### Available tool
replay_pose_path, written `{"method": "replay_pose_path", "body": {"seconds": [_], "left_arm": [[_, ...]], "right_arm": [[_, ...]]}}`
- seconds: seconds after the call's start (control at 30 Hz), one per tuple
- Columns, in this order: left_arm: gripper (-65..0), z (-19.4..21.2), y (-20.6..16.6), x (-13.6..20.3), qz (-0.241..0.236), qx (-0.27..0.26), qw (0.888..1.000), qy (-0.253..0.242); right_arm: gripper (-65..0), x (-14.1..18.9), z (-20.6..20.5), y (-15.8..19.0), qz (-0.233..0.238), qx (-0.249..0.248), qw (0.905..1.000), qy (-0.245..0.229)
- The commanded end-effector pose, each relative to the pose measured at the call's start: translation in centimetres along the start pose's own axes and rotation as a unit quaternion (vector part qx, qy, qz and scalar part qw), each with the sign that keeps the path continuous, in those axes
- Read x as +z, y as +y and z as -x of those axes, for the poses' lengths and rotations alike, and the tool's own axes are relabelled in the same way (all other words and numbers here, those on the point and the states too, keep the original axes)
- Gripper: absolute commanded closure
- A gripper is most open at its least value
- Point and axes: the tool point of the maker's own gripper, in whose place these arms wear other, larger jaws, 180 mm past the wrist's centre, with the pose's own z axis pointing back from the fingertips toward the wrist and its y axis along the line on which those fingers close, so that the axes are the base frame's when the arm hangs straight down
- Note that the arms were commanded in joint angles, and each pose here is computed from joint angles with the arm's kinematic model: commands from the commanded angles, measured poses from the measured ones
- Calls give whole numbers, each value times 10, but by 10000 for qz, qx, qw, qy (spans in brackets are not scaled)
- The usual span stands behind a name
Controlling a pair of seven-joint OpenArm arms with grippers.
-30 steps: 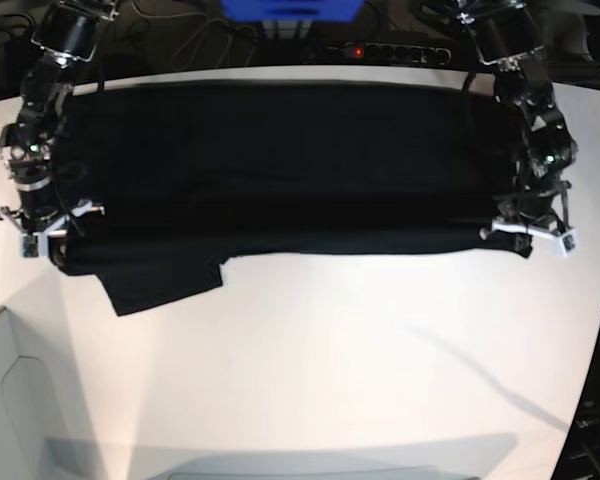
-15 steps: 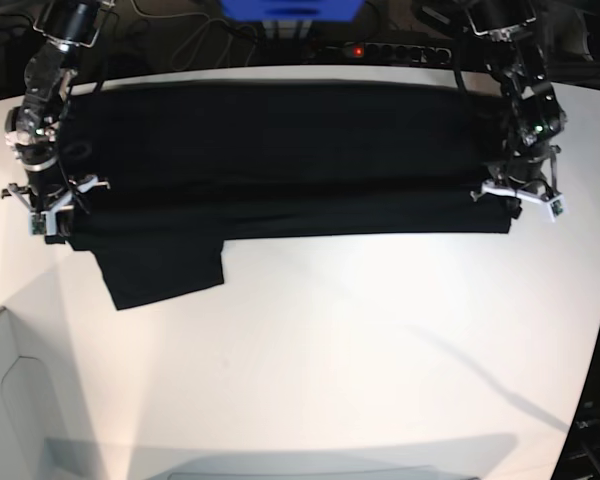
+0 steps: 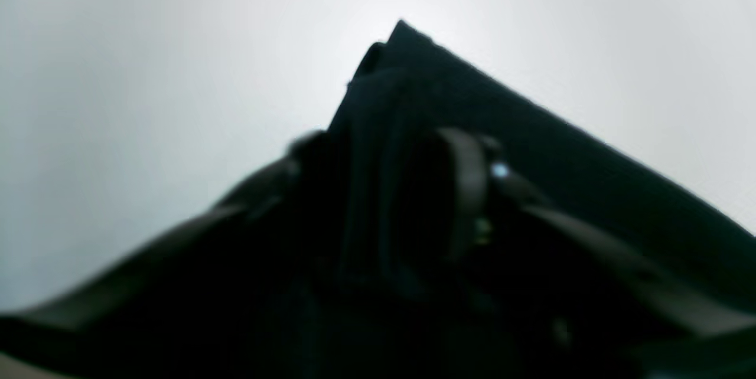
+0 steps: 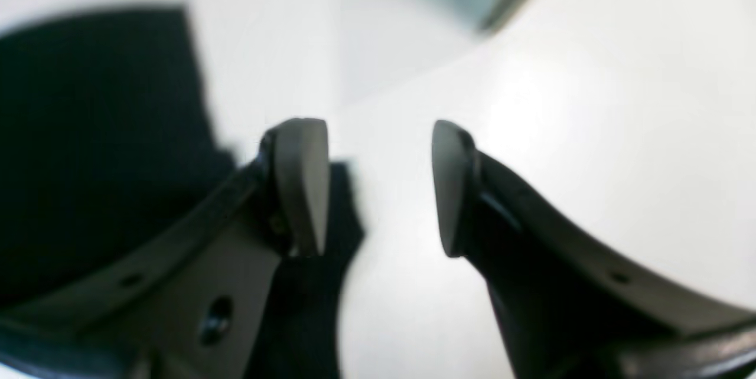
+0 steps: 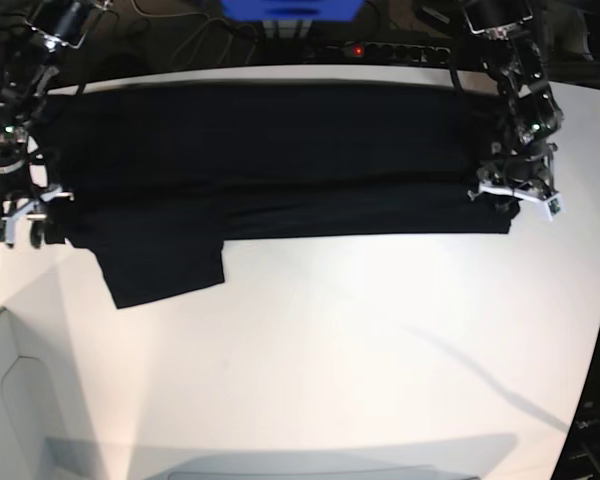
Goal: Fold the T-shirt properly
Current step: 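Lower the folded hem and release with both grippers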
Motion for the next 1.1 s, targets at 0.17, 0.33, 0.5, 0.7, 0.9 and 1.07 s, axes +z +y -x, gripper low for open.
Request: {"method": "replay_pose_path", "body": {"seconds": [0.17,0.33,0.5,0.7,0.9,1.07], "left_arm": [[-395,-31,-10,16,128,-183,9985,-506],[-397,-31,-9,13,122,-149,9986,-485],[-397,-26,-6,10,88,-119,9990,-418],[-398,-28,-7,8,90,-92,9990,-433],[-398,-28,-7,8,90,-92,9990,-433],[-398,-28,-8,7,99,-94,9990,-436]], "right_arm": [[-297,-2,-38,-2,-120,34,9985,-526],[-297,-17,-20,38,-674,181,9976,3],[-297,-34,-7,77,-1215,154,9922,213],[-298,-65,1,87,-1376,-262,9892,432],[-298,-80,6,93,-1479,-446,9863,584],[-298,-87,19,100,-1568,-611,9827,775]]}}
